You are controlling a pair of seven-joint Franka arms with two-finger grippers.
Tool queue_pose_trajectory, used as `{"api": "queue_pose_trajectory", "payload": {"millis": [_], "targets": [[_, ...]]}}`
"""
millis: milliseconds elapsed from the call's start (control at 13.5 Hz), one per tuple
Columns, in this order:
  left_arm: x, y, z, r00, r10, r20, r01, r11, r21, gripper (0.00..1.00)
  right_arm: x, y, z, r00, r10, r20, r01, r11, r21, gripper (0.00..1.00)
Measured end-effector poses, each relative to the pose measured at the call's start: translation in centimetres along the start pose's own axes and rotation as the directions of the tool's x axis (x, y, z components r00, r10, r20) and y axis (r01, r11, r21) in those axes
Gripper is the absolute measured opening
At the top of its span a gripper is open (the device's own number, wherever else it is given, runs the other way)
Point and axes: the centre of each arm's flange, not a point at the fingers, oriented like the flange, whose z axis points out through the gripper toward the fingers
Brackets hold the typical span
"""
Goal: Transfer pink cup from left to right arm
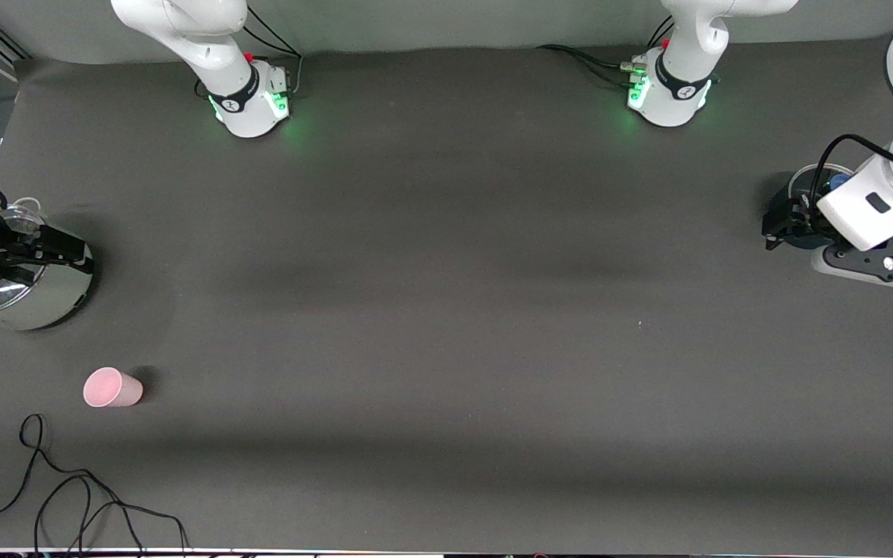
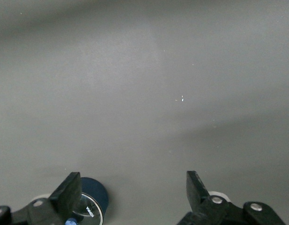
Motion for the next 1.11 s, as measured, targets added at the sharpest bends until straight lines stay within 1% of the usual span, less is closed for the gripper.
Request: {"api": "queue_pose_trajectory", "payload": {"millis": [372,520,669,818,966,1041,1115], "targets": [[0.1,1.1,0.0,1.0,0.019,0.011,-0.019,1.0,-0.002,1.0,0.7,-1.9,-1.2,0.999,0.003,-0.053,-0.008,0.996,-0.088,1.0],[0.1,1.1,0.0,1.0,0.019,0.011,-0.019,1.0,-0.002,1.0,0.9,-2.1,-1.3,0.998,0.01,-0.065,-0.016,0.995,-0.094,1.0],[0.1,1.1,0.1,1.0,0.019,0.011,-0.019,1.0,-0.002,1.0,0.7,-0.6,-1.7,0.996,0.038,-0.083,-0.046,0.994,-0.099,1.0],[0.1,1.1,0.1,1.0,0.019,0.011,-0.019,1.0,-0.002,1.0,0.4,0.5,-2.1,0.994,0.057,-0.089,-0.066,0.993,-0.102,1.0],[0.1,1.1,0.1,1.0,0.019,0.013,-0.019,1.0,-0.002,1.0,0.3,0.6,-2.2,0.995,0.059,-0.085,-0.068,0.993,-0.101,1.0],[0.1,1.1,0.2,1.0,0.019,0.013,-0.019,1.0,-0.002,1.0,0.0,0.5,-2.1,0.996,0.061,-0.063,-0.067,0.993,-0.098,1.0],[0.1,1.1,0.2,1.0,0.019,0.014,-0.019,1.0,-0.002,1.0,-0.4,0.5,-1.8,0.997,0.065,-0.029,-0.067,0.993,-0.094,1.0]]}}
